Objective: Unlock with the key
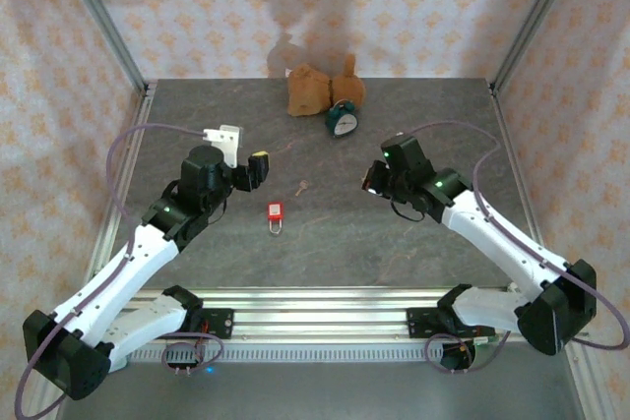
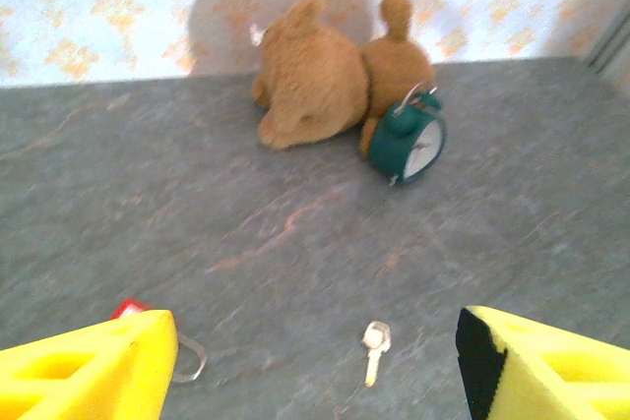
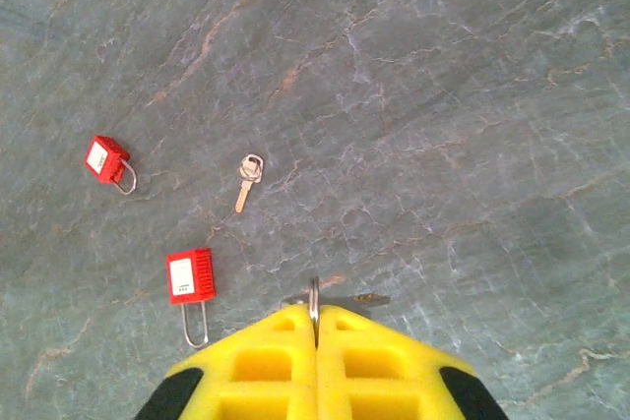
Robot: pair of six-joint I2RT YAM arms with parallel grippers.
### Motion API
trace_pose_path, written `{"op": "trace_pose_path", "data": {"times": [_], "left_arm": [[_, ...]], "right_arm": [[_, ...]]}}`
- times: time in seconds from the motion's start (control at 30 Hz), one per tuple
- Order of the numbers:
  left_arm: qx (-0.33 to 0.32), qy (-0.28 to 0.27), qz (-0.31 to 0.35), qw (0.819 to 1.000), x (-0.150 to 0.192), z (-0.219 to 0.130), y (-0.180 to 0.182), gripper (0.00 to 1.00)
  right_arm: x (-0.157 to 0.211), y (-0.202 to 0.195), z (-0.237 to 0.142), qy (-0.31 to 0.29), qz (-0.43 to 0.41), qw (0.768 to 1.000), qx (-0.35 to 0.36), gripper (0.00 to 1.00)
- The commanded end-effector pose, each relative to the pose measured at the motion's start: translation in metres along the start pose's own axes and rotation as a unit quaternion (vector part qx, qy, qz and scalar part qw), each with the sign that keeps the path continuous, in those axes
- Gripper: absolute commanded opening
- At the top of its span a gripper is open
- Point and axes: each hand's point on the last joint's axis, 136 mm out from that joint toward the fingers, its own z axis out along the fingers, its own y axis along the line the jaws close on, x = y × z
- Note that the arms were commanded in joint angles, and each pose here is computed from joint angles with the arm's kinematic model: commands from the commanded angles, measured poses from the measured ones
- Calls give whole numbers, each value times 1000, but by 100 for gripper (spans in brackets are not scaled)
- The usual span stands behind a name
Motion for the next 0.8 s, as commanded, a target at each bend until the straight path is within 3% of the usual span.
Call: {"op": "trace_pose_path", "data": {"times": [0.0, 0.07, 0.17, 0.27, 0.47, 0.77], "left_arm": [[83, -42, 15, 996, -6, 8, -30, 74], [140, -61, 39, 988, 0, 11, -53, 73], [218, -100, 125, 963, 13, 5, -93, 77], [268, -104, 178, 941, 24, 1, -122, 76], [331, -100, 199, 917, 31, 3, -162, 69], [360, -124, 159, 911, 35, 12, -192, 69]], "right_arm": [[-7, -6, -16, -25, -5, 1000, 6, 0], [-9, -3, -23, -32, -2, 999, -4, 0], [-10, 4, -32, -34, 2, 999, -22, 0], [-9, 19, -37, -25, 4, 998, -60, 0], [-6, 53, -46, 2, 15, 990, -143, 0], [-5, 85, -54, 24, 53, 970, -234, 0]]}}
